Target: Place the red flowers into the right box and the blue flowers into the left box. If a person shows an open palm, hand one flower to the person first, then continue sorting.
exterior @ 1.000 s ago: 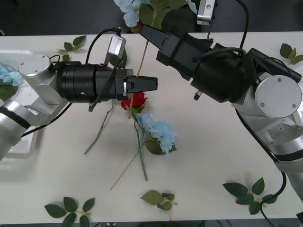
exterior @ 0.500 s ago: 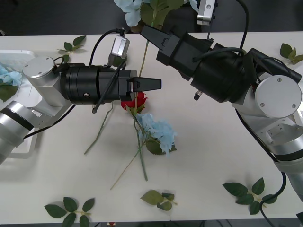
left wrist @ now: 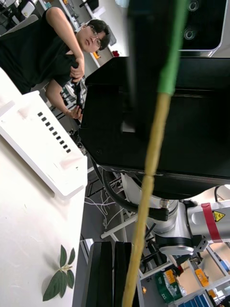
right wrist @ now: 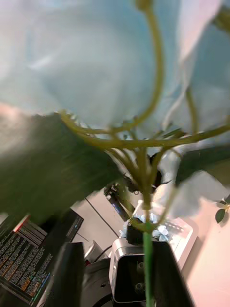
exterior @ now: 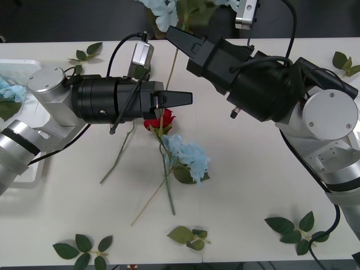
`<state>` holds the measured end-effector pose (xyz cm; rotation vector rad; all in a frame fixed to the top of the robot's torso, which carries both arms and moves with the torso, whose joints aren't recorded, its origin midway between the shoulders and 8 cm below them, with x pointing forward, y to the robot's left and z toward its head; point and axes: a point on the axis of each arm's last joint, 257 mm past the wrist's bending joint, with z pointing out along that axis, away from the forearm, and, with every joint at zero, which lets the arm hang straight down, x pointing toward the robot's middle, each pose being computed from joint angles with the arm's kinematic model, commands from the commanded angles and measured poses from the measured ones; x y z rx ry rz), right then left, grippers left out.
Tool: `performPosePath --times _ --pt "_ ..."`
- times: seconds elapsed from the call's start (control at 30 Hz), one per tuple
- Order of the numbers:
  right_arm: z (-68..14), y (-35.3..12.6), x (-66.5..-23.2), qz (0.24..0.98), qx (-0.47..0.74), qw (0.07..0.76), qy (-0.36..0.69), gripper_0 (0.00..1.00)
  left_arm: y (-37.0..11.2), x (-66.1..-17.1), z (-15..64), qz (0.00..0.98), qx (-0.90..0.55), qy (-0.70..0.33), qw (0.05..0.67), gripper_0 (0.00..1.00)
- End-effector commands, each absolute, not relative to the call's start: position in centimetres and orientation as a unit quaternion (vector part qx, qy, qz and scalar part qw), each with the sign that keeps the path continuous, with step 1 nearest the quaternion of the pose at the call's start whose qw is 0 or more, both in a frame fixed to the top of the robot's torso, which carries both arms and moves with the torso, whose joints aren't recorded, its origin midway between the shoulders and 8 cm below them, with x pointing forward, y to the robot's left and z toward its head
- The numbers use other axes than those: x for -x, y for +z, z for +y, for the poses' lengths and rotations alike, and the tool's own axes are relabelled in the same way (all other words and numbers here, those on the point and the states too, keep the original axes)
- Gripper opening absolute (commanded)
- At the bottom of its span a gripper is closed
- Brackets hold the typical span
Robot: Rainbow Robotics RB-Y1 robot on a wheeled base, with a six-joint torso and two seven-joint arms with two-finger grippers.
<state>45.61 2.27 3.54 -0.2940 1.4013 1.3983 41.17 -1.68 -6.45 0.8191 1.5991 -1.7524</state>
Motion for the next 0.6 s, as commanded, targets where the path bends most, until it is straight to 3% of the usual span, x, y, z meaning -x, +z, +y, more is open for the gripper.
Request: performPosePath --times 0.03,0.33,0.6 --pt "2.8 6.7 -44.8 0.564 0.118 0.534 0.619 0.73 -3.7 -40.2 -3.4 0.581 -0.33 -0.676 0.312 0.0" --pt "-3.5 5.9 -45.1 0.587 0.128 0.525 0.603 0.77 -3.7 -40.8 -2.2 0.593 -0.334 -0.662 0.315 0.0" --pt "-11.9 -1.1 -44.4 0.681 0.155 0.484 0.527 0.77 -4.5 -44.7 5.0 0.681 -0.296 -0.592 0.312 0.0"
